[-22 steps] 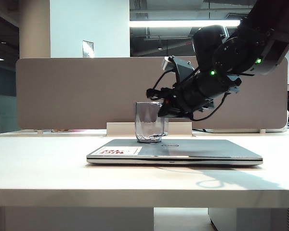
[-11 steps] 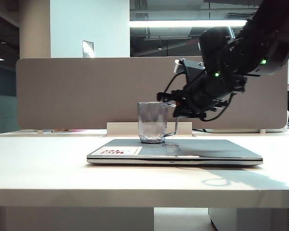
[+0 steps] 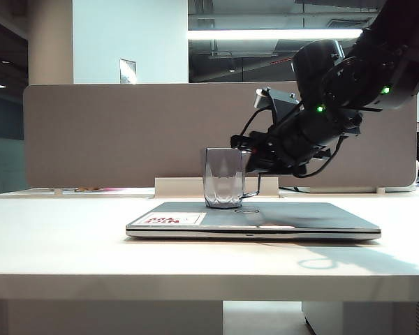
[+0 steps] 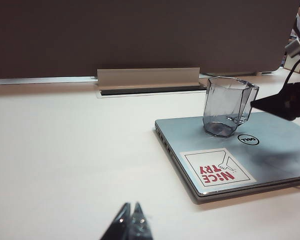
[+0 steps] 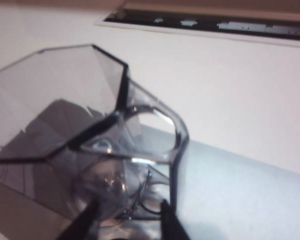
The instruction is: Pick up the water cup and place it on the right side of the laptop.
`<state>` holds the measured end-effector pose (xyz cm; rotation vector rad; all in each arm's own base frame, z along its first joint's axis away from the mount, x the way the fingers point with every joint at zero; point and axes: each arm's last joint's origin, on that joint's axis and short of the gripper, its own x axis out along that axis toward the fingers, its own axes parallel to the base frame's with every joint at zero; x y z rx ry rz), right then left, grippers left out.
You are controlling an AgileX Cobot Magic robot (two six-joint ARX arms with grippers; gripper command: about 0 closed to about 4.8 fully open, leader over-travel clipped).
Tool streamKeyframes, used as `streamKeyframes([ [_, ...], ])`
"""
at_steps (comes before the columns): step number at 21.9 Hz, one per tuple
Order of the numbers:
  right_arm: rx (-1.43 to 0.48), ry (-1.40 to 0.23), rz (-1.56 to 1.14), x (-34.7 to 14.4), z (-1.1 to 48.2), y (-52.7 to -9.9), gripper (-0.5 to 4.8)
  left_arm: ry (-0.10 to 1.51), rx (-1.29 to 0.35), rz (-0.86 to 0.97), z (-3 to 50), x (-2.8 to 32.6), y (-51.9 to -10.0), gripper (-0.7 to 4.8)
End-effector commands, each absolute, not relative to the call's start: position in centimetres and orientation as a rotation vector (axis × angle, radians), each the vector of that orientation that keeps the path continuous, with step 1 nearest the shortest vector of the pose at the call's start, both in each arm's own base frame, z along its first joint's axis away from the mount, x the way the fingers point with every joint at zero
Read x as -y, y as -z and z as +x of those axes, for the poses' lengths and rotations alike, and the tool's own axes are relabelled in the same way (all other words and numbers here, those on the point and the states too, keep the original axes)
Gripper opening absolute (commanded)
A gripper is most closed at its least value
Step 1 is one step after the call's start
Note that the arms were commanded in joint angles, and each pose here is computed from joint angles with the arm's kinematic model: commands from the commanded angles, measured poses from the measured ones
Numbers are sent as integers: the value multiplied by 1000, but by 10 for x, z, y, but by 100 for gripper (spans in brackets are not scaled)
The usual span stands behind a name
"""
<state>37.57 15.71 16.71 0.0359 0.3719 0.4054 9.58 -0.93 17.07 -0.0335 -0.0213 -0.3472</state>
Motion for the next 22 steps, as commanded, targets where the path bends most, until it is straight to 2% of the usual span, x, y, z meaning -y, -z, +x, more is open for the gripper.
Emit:
streamKeyframes([
  [1,-390,-381,26,-156,375,-169,155,354,40,-30,95,10,-174,-6],
  [6,-325,-325,29,-156,378,-173,153,354,41,-29,95,10,-174,-6],
  [22,-292,-325,39,-164,398,-172,134,354,51,-28,95,9,-175,-6],
])
